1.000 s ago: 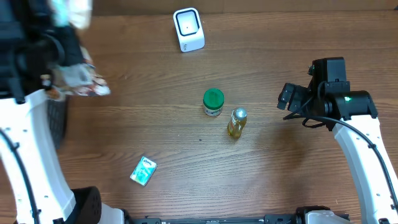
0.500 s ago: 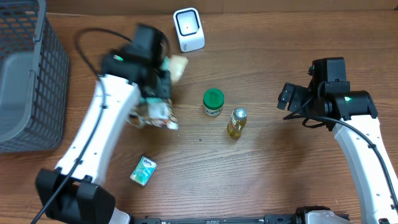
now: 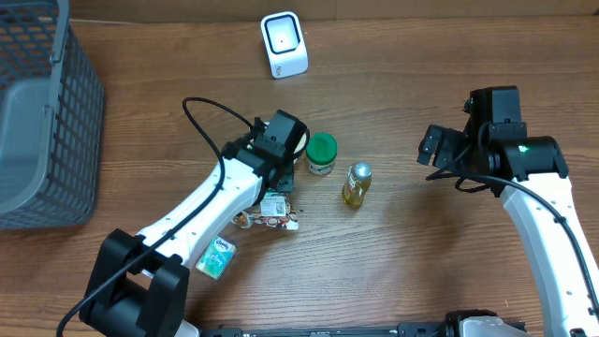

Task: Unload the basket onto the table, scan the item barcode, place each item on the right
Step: 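Carry the wipes pack out of the basket toward the table centre, then lower the wipes pack onto the table left of the jar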

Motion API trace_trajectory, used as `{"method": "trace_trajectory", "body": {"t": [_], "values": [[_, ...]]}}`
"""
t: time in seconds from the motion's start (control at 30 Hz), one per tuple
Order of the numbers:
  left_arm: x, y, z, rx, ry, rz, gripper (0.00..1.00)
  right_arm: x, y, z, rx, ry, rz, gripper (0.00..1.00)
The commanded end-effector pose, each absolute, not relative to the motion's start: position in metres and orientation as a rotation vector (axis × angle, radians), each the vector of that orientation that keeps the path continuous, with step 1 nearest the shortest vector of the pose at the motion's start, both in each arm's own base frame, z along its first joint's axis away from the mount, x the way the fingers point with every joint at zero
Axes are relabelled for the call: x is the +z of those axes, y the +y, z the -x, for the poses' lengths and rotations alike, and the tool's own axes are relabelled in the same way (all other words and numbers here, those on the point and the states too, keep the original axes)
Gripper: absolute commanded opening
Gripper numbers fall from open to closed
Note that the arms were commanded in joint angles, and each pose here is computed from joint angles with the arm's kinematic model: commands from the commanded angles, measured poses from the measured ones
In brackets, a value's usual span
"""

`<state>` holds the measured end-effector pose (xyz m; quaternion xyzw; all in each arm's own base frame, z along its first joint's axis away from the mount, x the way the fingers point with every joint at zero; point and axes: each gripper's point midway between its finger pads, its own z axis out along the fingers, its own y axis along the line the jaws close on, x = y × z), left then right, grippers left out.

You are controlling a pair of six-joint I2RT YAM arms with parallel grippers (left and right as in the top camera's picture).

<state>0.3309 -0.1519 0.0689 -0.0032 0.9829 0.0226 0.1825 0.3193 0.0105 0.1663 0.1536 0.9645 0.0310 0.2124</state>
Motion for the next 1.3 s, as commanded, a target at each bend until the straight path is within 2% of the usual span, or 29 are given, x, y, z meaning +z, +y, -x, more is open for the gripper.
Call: {"method": "trace_trajectory", "body": {"t": [0.0, 0.37, 0.57, 0.8, 0.93, 1.07, 1.27], "values": [[0.062, -0.142, -0.333, 0.118, 2.726, 0.076, 0.33, 0.176, 0.008, -0.323, 0.078, 2.650, -0.420, 1.00], [0.042, -0.145, -0.331, 0.062, 2.708, 0.075, 0.34, 0.176, 0.008, -0.323, 0.078, 2.650, -0.420, 1.00], [0.042, -0.145, -0.331, 0.063, 2.708, 0.076, 0.61, 0.176, 0.008, -0.323, 0.078, 2.650, -0.420, 1.00], [0.041, -0.146, -0.330, 0.052, 2.715, 0.074, 0.76, 0.176, 0.008, -0.323, 0.078, 2.650, -0.420, 1.00], [0.041, -0.147, -0.329, 0.047, 2.718, 0.073, 0.78, 0.176, 0.008, -0.323, 0.078, 2.650, -0.420, 1.00], [0.040, -0.148, -0.328, 0.040, 2.724, 0.070, 0.70, 0.176, 0.008, -0.323, 0.078, 2.650, -0.420, 1.00], [0.044, -0.147, -0.332, 0.043, 2.714, 0.067, 0.71, 0.176, 0.008, -0.323, 0.078, 2.650, -0.420, 1.00]]}}
